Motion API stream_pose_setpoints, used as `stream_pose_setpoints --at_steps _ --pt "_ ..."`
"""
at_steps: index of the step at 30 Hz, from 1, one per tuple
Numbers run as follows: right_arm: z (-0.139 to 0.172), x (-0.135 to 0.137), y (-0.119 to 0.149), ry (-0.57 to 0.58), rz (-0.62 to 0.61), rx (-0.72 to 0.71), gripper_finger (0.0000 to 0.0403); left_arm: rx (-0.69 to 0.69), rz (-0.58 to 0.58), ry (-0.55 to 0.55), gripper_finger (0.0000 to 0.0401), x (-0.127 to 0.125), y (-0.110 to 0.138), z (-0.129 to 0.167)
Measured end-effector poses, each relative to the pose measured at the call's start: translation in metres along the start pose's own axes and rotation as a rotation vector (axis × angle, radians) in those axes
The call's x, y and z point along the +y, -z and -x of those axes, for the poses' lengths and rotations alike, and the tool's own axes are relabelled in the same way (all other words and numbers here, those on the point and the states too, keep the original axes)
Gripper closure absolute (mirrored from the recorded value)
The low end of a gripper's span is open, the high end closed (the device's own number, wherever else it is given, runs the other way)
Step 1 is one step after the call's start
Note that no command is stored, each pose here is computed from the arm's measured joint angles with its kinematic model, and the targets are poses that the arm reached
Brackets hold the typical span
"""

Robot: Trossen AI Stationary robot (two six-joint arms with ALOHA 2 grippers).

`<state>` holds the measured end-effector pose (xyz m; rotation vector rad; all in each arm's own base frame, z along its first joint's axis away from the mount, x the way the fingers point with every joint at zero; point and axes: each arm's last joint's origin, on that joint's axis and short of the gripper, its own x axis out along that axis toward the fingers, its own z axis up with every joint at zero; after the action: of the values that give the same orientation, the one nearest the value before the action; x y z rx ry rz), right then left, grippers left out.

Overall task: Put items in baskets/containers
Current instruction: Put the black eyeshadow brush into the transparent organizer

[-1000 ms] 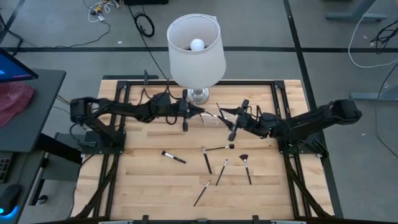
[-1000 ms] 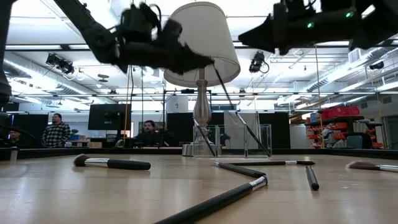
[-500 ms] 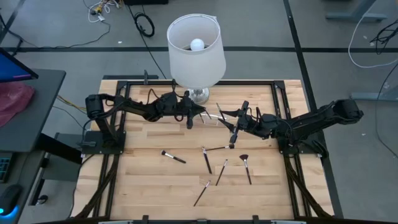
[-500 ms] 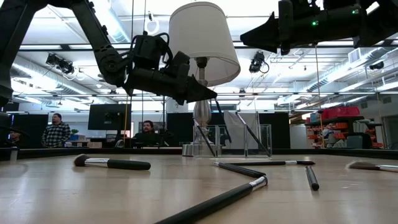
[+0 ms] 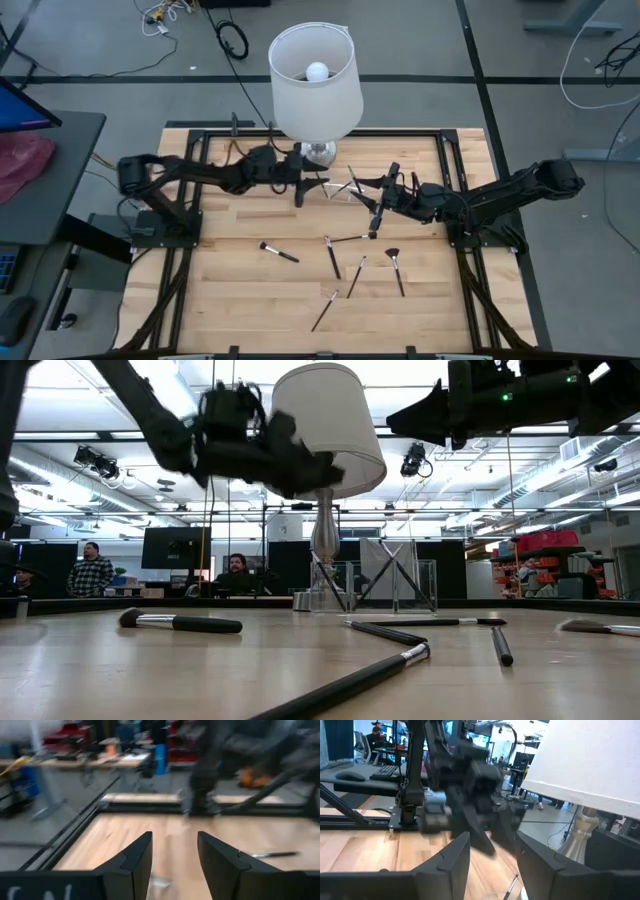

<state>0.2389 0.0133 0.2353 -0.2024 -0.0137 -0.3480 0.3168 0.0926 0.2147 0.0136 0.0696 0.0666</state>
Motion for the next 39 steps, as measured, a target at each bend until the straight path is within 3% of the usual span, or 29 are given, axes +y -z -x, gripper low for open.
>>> stream_pose_setpoints --at_steps 4,8,13,16,19,23,26,28,34,39 --pt "0.0 0.001 0.004 -0.015 -0.028 0.032 0.0246 0.023 -0.006 0.127 0.0244 -0.012 -0.027 0.021" --pt "0.0 0.003 0.005 -0.077 -0.086 0.04 0.0246 0.206 -0.056 0.176 0.0255 -0.021 -0.033 0.047" --pt "0.0 0.004 0.006 -0.094 -0.143 0.05 0.0246 0.45 -0.024 0.278 0.0261 -0.038 -0.017 0.066" --pt "0.0 0.006 0.01 -0.113 -0.169 0.078 0.0246 0.439 -0.047 0.448 0.0261 -0.059 -0.001 0.065" --pt "-0.002 0.013 0.016 -0.22 -0.164 0.105 0.0246 0.393 -0.098 0.539 0.0261 -0.081 0.021 0.063" --pt "-0.002 0.036 0.027 -0.481 -0.207 0.139 0.0246 0.349 -0.159 0.5 0.0261 -0.099 0.037 0.064" --pt "0.001 0.06 0.035 -0.695 -0.269 0.142 0.0246 0.382 -0.149 0.435 0.0261 -0.105 0.043 0.067" --pt "0.006 0.078 0.046 -0.8 -0.236 0.175 0.0246 0.398 -0.126 0.418 0.0261 -0.108 0.044 0.068" --pt "0.017 0.11 0.092 -0.887 0.017 0.303 0.0246 0.393 -0.124 0.426 0.0261 -0.11 0.044 0.069" --pt "0.017 0.112 0.12 -0.886 0.086 0.434 0.0246 0.384 -0.124 0.424 0.0261 -0.11 0.043 0.068"
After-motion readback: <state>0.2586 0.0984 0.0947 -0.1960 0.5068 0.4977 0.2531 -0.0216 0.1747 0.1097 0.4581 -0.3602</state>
